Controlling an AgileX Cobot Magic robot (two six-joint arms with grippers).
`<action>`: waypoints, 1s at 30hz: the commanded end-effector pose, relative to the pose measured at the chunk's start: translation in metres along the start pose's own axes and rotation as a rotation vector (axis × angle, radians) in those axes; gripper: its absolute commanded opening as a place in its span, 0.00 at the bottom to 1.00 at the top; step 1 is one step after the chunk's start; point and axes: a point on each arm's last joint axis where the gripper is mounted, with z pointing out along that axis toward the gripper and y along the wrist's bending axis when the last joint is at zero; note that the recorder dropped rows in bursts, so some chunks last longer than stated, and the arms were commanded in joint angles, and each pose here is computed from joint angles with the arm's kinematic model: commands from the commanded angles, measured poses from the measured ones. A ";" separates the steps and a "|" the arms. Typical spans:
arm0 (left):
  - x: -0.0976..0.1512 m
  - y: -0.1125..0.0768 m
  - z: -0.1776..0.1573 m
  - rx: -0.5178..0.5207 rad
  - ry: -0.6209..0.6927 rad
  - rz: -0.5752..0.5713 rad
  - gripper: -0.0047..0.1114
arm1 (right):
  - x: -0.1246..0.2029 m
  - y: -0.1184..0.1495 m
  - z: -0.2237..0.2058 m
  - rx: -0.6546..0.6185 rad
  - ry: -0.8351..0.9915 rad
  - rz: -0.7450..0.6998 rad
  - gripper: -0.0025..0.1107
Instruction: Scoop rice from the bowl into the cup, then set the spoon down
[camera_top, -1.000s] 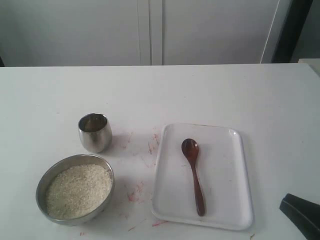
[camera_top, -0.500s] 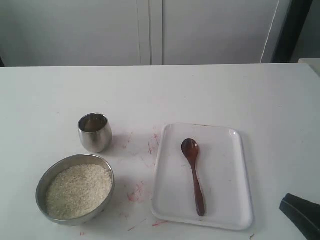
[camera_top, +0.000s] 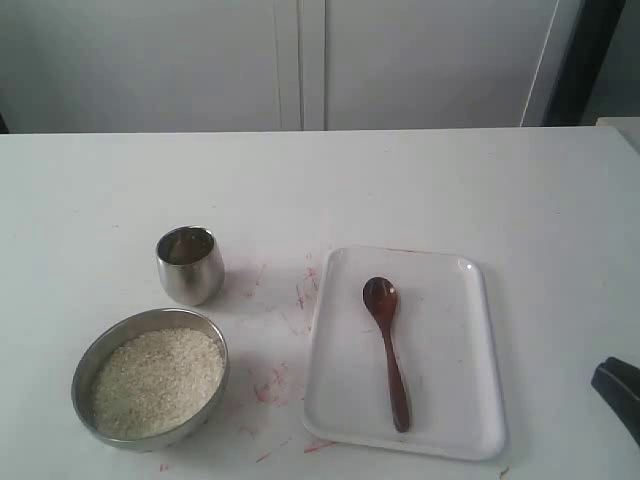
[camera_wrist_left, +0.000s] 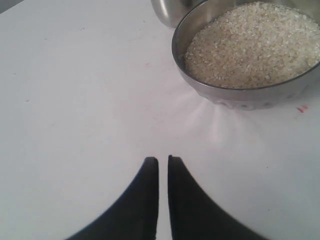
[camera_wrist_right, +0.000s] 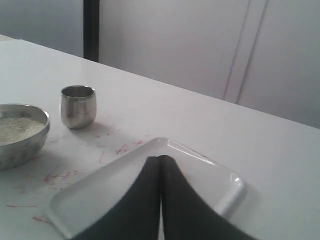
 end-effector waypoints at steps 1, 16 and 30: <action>0.006 -0.001 0.001 0.009 0.040 -0.004 0.16 | 0.002 -0.005 0.000 0.086 0.011 0.001 0.02; 0.006 -0.001 0.001 0.009 0.040 -0.004 0.16 | 0.004 -0.018 -0.003 0.324 0.034 0.018 0.02; 0.006 -0.001 0.001 0.009 0.040 -0.004 0.16 | 0.004 -0.025 -0.005 0.459 0.048 0.028 0.02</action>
